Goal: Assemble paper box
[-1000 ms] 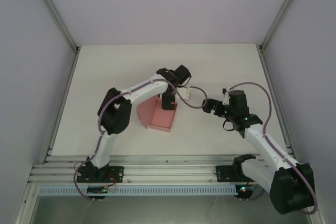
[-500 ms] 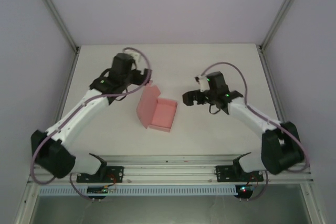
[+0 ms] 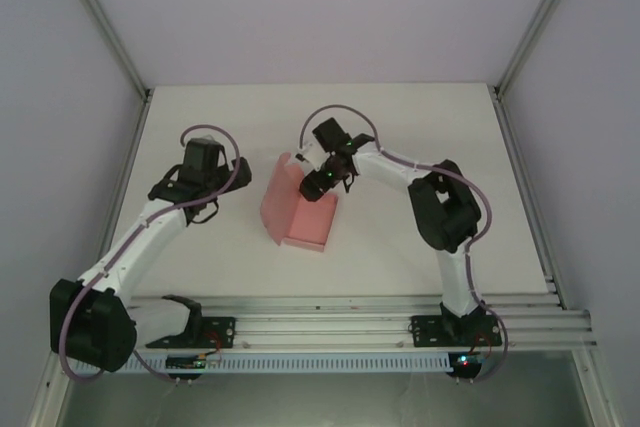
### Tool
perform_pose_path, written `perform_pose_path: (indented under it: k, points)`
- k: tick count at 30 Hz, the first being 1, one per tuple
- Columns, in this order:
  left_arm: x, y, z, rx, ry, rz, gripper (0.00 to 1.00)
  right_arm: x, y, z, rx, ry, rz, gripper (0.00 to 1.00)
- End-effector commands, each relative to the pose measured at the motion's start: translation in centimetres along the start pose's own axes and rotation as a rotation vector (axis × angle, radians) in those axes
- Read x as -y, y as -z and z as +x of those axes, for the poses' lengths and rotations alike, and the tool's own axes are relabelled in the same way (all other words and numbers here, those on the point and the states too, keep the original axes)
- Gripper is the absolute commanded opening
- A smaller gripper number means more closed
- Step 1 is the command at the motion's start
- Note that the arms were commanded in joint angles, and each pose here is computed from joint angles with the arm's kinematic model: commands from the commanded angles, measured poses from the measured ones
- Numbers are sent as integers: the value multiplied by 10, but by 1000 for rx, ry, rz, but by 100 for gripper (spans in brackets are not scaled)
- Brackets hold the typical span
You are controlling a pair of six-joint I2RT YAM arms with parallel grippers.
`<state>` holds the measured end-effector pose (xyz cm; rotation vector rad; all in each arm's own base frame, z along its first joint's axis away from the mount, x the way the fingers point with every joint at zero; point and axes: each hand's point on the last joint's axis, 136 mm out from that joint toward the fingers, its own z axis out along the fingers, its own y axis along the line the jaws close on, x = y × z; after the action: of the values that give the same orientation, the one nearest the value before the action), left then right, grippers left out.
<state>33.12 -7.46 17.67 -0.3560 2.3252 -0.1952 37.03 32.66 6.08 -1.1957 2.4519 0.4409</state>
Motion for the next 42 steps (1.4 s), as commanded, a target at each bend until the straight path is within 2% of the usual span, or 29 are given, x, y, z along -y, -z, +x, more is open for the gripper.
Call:
perform_pose_path:
  k: [1, 4, 6, 8, 13, 17, 21, 23, 29, 30, 32, 34, 40, 42]
  points:
    - [-3, 11, -6, 32, 30, 7, 99, -3, -6, 16, -89, 8, -5, 68]
    - [-5, 15, -8, 49, 31, 10, 100, 2, -12, 21, -107, -28, 31, 46]
    - [-6, 19, -10, 62, 34, 10, 99, 7, -11, 22, -109, -70, 75, 26]
    - [-6, 24, -14, 79, 37, 14, 99, 13, -5, 18, -76, -102, 128, 14]
    - [-4, 36, -21, 122, 48, 46, 100, 38, 20, 23, 7, -307, 373, 0]
    - [-2, 41, -24, 147, 61, 64, 99, 43, 42, 61, -26, -607, 602, 0]
    - [2, 39, -23, 136, 63, 85, 99, 31, 39, 90, -62, -792, 652, 0]
    - [4, 35, -20, 119, 58, 92, 99, 28, 35, 93, -35, -834, 655, 0]
    - [18, 25, -10, 58, 12, 155, 100, 5, 26, 92, -18, -857, 581, 6]
    - [22, 23, -8, 51, 0, 175, 100, 7, 27, 90, -12, -849, 585, 12]
    - [30, 21, -6, 35, -23, 212, 100, 9, 32, 87, -4, -826, 598, 32]
    - [40, 19, -4, 13, -60, 258, 100, 12, 42, 79, 29, -798, 613, 47]
    - [76, 9, -9, -49, -207, 388, 100, 26, 94, 51, 167, -689, 617, 73]
    - [85, 3, -10, -81, -270, 413, 100, 29, 107, 39, 202, -588, 574, 83]
